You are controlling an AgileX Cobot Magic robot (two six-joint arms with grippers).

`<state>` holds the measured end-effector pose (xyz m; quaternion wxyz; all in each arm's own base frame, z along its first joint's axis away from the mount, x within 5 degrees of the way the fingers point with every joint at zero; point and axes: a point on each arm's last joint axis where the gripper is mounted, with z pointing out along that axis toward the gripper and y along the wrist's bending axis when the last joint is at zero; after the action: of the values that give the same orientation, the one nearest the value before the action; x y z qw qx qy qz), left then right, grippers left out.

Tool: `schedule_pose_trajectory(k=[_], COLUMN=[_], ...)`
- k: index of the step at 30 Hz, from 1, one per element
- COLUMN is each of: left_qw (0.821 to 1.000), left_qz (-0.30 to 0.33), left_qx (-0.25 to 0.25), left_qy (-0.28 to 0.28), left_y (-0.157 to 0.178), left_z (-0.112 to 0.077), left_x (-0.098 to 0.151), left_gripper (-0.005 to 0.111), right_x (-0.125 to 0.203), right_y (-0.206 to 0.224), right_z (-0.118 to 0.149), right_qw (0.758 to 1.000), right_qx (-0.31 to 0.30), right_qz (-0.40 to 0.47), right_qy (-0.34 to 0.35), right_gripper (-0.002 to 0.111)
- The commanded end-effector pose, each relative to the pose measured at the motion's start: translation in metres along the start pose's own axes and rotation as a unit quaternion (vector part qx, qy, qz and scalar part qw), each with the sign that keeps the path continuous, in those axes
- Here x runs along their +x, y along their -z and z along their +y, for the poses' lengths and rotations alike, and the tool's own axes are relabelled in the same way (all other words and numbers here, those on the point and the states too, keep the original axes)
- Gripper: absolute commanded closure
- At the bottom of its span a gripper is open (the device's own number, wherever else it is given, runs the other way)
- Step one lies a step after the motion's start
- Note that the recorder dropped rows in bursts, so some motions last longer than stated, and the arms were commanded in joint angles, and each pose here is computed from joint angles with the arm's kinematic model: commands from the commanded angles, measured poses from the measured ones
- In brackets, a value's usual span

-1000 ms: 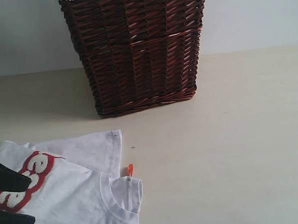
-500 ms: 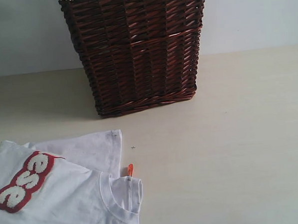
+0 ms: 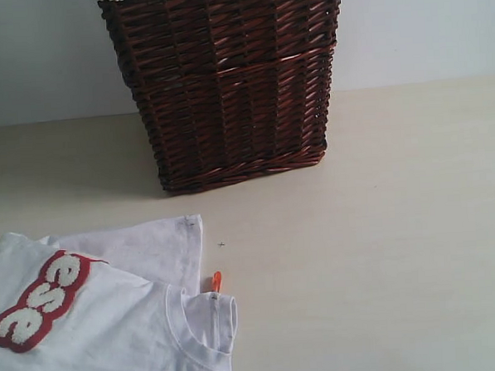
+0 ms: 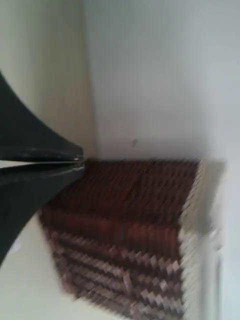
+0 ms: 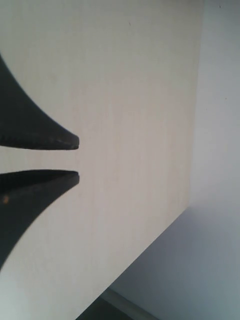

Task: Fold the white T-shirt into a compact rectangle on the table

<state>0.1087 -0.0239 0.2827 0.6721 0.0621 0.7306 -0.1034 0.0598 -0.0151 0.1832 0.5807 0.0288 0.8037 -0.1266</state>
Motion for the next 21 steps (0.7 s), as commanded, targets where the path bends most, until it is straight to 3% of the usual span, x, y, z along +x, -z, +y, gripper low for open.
schedule_pose_trajectory(k=[1, 4, 7, 12, 16, 21], left_qw=[0.960, 0.889, 0.826, 0.782, 0.749, 0.742], left_qz=[0.204, 0.359, 0.444, 0.506, 0.518, 0.530], left_qx=[0.191, 0.282, 0.335, 0.357, 0.399, 0.390], left_qy=[-0.012, -0.047, -0.089, -0.069, -0.106, -0.129], left_y=[-0.049, -0.074, -0.095, -0.116, -0.120, -0.128], left_z=[-0.026, -0.030, -0.026, -0.021, -0.018, -0.022], left_x=[0.035, 0.057, 0.071, 0.100, 0.128, 0.148], left_gripper=[0.107, 0.107, 0.107, 0.107, 0.107, 0.107], right_x=[0.000, 0.000, 0.000, 0.000, 0.000, 0.000], right_y=[0.000, 0.000, 0.000, 0.000, 0.000, 0.000], right_z=[0.000, 0.000, 0.000, 0.000, 0.000, 0.000], right_qw=[1.000, 1.000, 1.000, 1.000, 1.000, 1.000], right_qx=[0.003, 0.003, 0.003, 0.003, 0.003, 0.003], right_qz=[-0.007, -0.007, -0.007, -0.007, -0.007, -0.007], right_qy=[-0.001, -0.001, -0.001, -0.001, -0.001, -0.001], right_gripper=[0.091, 0.091, 0.091, 0.091, 0.091, 0.091])
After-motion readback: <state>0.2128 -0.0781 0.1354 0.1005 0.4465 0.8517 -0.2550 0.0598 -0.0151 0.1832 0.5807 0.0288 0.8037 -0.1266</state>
